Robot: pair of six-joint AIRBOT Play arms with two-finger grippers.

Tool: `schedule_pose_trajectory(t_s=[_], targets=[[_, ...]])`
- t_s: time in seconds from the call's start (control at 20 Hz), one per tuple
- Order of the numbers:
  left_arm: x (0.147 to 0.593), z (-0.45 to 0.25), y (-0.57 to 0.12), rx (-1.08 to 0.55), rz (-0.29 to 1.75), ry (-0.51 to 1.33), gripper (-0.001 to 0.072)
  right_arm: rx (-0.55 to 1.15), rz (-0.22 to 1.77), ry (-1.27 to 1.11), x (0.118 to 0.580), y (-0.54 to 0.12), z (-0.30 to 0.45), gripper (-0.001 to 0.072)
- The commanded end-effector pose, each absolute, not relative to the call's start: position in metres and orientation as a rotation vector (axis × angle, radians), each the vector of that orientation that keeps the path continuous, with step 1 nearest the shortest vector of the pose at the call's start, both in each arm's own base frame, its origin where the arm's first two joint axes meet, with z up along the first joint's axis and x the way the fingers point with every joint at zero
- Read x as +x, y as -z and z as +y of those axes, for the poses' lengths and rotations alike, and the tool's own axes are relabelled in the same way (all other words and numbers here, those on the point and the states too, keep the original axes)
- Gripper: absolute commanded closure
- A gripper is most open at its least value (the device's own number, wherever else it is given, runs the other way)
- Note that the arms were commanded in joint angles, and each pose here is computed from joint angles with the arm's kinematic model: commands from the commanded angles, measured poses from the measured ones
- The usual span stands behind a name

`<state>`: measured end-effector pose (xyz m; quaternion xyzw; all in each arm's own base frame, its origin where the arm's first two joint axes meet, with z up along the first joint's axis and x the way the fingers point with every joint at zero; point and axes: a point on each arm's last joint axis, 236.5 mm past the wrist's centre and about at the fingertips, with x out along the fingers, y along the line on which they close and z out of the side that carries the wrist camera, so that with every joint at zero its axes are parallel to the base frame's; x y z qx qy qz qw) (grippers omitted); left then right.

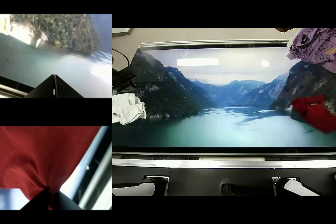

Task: Fold the clothes and pants, and hang the long-sleeved shirts on hangers.

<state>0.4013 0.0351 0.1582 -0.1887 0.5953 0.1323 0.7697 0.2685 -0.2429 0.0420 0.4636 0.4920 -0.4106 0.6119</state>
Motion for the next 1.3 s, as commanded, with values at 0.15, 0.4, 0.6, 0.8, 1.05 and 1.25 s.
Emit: schedule_pose_trajectory(t_s=[0.15,0.4,0.6,0.8,1.05,1.25], targets=[[0.399,0.035,-0.158,-0.403,1.3,-0.284,0.0688,1.008,1.251,0.98,0.206,0.01,-0.231,0.0688],[0.399,0.035,-0.158,-0.403,1.3,-0.284,0.0688,0.929,1.329,1.019,0.183,0.027,-0.233,0.0688],[0.399,0.035,-0.158,-0.403,1.3,-0.284,0.0688,0.88,1.388,1.049,0.165,0.038,-0.233,0.0687],[0.399,0.035,-0.158,-0.403,1.3,-0.284,0.0688,0.854,1.416,1.067,0.155,0.043,-0.233,0.0687],[0.4,0.035,-0.158,-0.403,1.298,-0.284,0.0688,0.817,1.513,1.081,0.134,0.047,-0.227,0.0623],[0.401,0.035,-0.158,-0.404,1.293,-0.283,0.0688,0.809,1.512,1.151,0.126,0.04,-0.233,0.0218]])
